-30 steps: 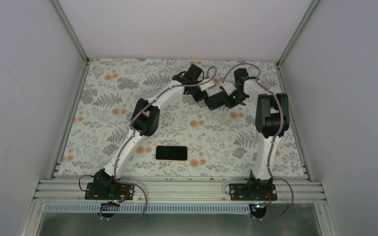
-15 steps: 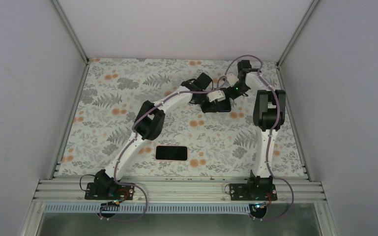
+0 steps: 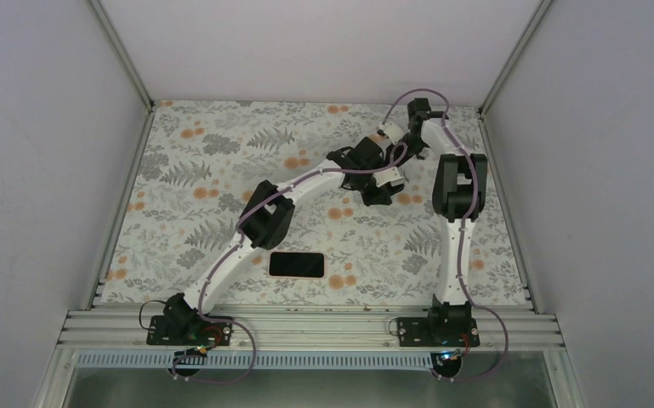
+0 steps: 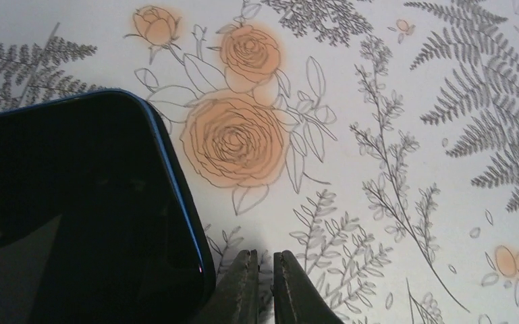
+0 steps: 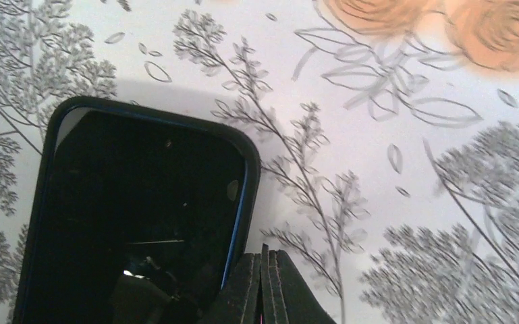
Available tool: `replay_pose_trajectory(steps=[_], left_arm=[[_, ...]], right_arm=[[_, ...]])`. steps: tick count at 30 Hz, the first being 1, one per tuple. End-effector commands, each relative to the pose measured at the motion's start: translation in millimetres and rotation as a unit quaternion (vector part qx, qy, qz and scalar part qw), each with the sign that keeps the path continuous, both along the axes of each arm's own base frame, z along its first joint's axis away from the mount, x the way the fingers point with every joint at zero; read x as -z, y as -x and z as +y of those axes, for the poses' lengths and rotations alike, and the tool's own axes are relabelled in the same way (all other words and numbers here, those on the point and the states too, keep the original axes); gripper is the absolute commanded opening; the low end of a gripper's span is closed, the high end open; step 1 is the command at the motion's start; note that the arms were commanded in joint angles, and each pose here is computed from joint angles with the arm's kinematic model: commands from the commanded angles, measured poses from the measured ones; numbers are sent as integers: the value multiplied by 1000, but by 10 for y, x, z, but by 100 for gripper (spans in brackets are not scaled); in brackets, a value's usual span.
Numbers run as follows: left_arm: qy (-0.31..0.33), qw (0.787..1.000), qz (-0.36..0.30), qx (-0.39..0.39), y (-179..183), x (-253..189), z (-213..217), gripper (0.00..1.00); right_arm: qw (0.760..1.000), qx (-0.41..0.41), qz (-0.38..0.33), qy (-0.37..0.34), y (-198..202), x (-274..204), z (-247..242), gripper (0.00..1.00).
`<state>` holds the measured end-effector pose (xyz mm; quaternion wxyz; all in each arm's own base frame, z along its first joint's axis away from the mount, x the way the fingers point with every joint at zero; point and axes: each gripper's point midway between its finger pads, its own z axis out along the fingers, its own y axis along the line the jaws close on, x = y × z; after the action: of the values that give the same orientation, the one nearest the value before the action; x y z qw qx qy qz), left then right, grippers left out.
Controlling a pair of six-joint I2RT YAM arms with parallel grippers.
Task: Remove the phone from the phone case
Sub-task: Pick up the phone at the center of the board.
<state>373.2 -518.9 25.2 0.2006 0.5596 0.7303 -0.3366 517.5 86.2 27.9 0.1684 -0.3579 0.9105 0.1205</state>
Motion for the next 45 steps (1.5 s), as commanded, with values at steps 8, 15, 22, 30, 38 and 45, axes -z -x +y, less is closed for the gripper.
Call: replay_pose_trajectory(steps=[8, 15, 22, 30, 38, 45], left_arm=[[-38, 991, 35, 121, 854, -579, 694, 9], [-23, 993, -34, 111, 857, -1556, 1367, 32], [27, 996, -83, -10, 244, -2207, 2050, 93], [18, 993, -87, -81, -13, -2076, 2380, 100], [-13, 984, -93, -152, -345, -1898, 2520, 100], [-19, 981, -84, -173, -464, -1819, 2620, 100]], right_arm=[[987, -119, 78, -73, 507, 173, 839, 4], [991, -107, 19, -72, 441, -129, 848, 35], [986, -160, -35, -41, 582, -596, 492, 98], [958, -274, -78, 37, 1005, -748, 390, 100], [938, -320, -88, 95, 1104, -529, 519, 100], [932, -336, -84, 109, 1058, -329, 612, 100]])
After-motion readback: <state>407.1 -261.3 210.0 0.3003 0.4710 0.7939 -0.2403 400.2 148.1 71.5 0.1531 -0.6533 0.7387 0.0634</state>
